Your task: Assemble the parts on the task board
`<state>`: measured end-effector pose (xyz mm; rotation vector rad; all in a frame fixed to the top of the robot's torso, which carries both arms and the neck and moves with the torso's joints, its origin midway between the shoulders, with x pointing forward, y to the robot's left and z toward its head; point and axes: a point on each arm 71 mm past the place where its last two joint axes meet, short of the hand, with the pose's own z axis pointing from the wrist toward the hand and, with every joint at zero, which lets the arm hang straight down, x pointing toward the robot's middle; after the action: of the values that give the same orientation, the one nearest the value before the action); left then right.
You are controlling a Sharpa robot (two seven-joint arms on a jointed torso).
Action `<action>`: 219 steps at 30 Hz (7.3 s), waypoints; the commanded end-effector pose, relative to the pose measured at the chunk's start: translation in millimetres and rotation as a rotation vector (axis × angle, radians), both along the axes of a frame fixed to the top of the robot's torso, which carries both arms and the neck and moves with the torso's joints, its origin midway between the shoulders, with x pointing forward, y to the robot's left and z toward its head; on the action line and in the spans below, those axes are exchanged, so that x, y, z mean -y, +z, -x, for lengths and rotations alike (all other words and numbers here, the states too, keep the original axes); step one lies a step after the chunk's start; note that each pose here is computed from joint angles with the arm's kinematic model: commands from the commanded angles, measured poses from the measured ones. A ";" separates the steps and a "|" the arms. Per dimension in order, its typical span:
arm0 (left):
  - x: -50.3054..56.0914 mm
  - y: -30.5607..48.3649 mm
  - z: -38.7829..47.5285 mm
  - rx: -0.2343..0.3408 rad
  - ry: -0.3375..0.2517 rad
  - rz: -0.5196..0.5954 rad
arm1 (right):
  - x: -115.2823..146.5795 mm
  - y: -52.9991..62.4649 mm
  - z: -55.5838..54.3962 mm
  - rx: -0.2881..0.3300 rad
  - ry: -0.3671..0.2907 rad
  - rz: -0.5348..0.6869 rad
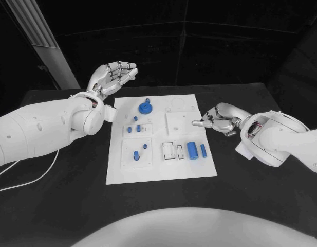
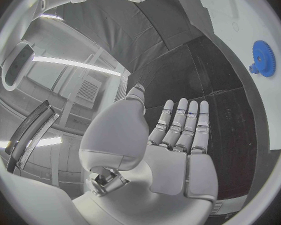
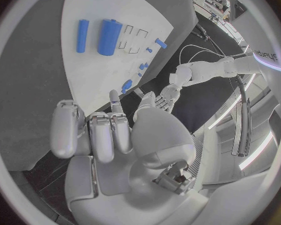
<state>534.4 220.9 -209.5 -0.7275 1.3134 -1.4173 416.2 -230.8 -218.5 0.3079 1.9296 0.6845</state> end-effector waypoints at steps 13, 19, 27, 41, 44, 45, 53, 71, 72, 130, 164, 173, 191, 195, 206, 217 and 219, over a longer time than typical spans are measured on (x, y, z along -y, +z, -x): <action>1.1 13.0 5.2 0.170 -0.047 0.062 | 2.4 -20.3 4.0 -0.181 -0.044 0.125; 0.5 13.0 5.2 0.170 -0.047 0.062 | -2.6 -24.3 5.6 -0.214 -0.025 0.146; -0.2 12.9 5.4 0.170 -0.047 0.062 | -15.0 -28.0 7.3 -0.253 0.000 0.184; -0.9 12.9 5.7 0.169 -0.047 0.063 | -27.4 -37.1 12.3 -0.279 0.013 0.289; -1.2 12.9 5.7 0.169 -0.047 0.062 | -28.5 -37.9 12.3 -0.280 0.013 0.296; -1.4 12.9 5.7 0.169 -0.046 0.062 | -29.2 -38.3 12.3 -0.281 0.013 0.300; -1.3 12.9 5.9 0.169 -0.047 0.063 | -31.7 -40.7 11.1 -0.291 0.011 0.319; -1.9 12.9 6.0 0.168 -0.047 0.063 | -50.3 -50.3 5.7 -0.297 0.048 0.323; -1.9 12.9 6.0 0.168 -0.047 0.063 | -51.1 -50.4 5.7 -0.297 0.050 0.323; -6.8 12.7 6.2 0.164 -0.038 0.059 | -48.4 -45.7 3.1 -0.215 0.011 0.194; -3.3 12.2 4.7 0.159 -0.044 0.059 | -57.5 -29.8 28.2 -0.390 0.005 -0.185; -2.5 12.1 4.5 0.159 -0.046 0.060 | -67.3 -38.4 28.2 -0.529 -0.004 -0.219; -2.3 12.1 4.4 0.159 -0.045 0.059 | -66.0 -45.4 23.0 -0.580 -0.040 -0.195; -2.1 12.1 4.4 0.160 -0.046 0.059 | -68.8 -46.3 21.9 -0.584 -0.039 -0.194; -3.4 12.3 4.8 0.161 -0.044 0.059 | -74.3 -48.4 18.1 -0.584 -0.038 -0.195; -4.2 12.4 5.1 0.162 -0.042 0.059 | -76.1 -50.6 16.3 -0.595 -0.043 -0.182; -4.3 12.4 5.1 0.162 -0.043 0.059 | -76.4 -50.9 16.3 -0.598 -0.043 -0.178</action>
<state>533.6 226.8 -210.0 -0.7320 1.3162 -1.4170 400.5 -155.1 -269.5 0.7311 2.3998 0.8013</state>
